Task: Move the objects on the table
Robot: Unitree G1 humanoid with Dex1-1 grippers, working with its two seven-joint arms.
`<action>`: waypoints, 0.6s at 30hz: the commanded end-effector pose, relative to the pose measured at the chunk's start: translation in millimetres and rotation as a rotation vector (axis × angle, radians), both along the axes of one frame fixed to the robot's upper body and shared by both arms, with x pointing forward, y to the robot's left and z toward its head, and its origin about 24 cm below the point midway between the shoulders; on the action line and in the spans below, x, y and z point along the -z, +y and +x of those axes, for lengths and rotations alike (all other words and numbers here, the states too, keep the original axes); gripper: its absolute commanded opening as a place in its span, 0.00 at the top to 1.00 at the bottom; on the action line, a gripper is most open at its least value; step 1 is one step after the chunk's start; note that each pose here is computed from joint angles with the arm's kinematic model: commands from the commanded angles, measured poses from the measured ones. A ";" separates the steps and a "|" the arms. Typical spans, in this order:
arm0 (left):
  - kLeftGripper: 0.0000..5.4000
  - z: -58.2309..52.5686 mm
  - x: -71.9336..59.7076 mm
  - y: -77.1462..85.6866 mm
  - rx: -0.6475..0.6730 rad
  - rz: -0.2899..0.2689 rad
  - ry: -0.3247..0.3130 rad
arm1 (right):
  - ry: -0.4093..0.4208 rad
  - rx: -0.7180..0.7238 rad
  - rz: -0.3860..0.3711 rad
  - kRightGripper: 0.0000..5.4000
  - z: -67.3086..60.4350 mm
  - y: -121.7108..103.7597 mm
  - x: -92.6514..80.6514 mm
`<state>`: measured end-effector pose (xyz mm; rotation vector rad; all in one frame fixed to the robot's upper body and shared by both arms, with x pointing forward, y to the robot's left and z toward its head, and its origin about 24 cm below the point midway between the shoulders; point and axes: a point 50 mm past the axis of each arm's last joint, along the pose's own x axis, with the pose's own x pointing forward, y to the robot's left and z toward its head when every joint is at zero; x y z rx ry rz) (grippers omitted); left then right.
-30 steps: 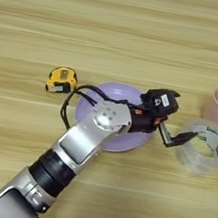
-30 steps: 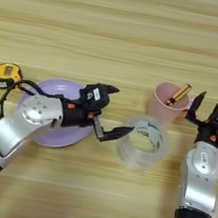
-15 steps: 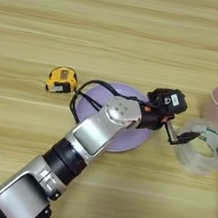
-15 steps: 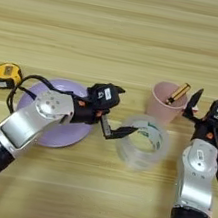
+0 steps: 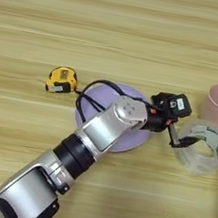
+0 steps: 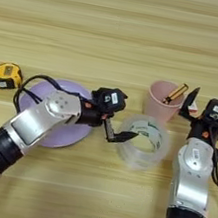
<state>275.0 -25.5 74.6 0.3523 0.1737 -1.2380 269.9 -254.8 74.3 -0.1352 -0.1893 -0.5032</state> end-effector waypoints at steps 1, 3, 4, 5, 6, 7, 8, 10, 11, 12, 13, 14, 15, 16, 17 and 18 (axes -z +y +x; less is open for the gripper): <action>0.00 -0.7 3.9 -6.9 0.028 0.036 -0.009 | 0.006 0.003 0.004 0.00 -0.4 3.6 -1.1; 0.00 -1.8 10.3 -7.9 0.034 0.057 -0.001 | 0.003 0.003 0.005 0.00 -0.7 4.6 -2.0; 0.00 -2.2 12.8 -8.2 0.036 0.064 0.002 | 0.002 0.003 0.006 0.00 -0.9 5.0 -2.5; 0.00 -2.5 15.0 -8.8 0.037 0.069 0.005 | 0.001 0.004 0.006 0.00 -1.0 5.4 -2.9; 0.00 -2.7 16.8 -9.3 0.038 0.073 0.007 | 0.000 0.004 0.007 0.00 -1.2 5.8 -3.2; 0.00 -2.8 18.4 -10.2 0.040 0.077 0.009 | -0.001 0.004 0.007 0.00 -1.3 6.3 -3.5; 0.00 -2.9 19.9 -11.0 0.041 0.082 0.010 | -0.001 0.004 0.007 0.00 -1.5 6.7 -3.7; 0.00 -3.0 22.1 -12.7 0.046 0.089 0.009 | -0.002 0.004 0.008 0.00 -1.7 7.4 -4.2; 0.00 -3.0 22.9 -13.6 0.048 0.093 0.009 | -0.003 0.004 0.008 0.00 -1.8 7.6 -4.5; 0.00 -3.0 23.8 -14.5 0.049 0.095 0.009 | -0.004 0.004 0.008 0.00 -2.0 7.8 -4.6; 0.00 -2.9 24.7 -15.3 0.050 0.098 0.010 | -0.004 0.005 0.008 0.00 -2.1 7.9 -4.9; 0.00 -2.8 25.6 -16.0 0.052 0.101 0.009 | -0.004 0.006 0.008 0.00 -2.2 8.0 -5.0; 0.00 -2.7 26.8 -16.6 0.053 0.104 0.010 | -0.004 0.007 0.008 0.00 -2.2 8.1 -5.2; 0.00 -2.5 28.2 -17.0 0.054 0.109 0.009 | -0.005 0.008 0.008 0.00 -2.3 8.1 -5.4; 0.00 -2.3 29.5 -17.1 0.055 0.114 0.009 | -0.005 0.009 0.007 0.00 -2.3 8.3 -5.6; 0.00 -2.0 31.2 -17.2 0.055 0.119 0.010 | -0.005 0.011 0.007 0.00 -2.4 8.3 -5.9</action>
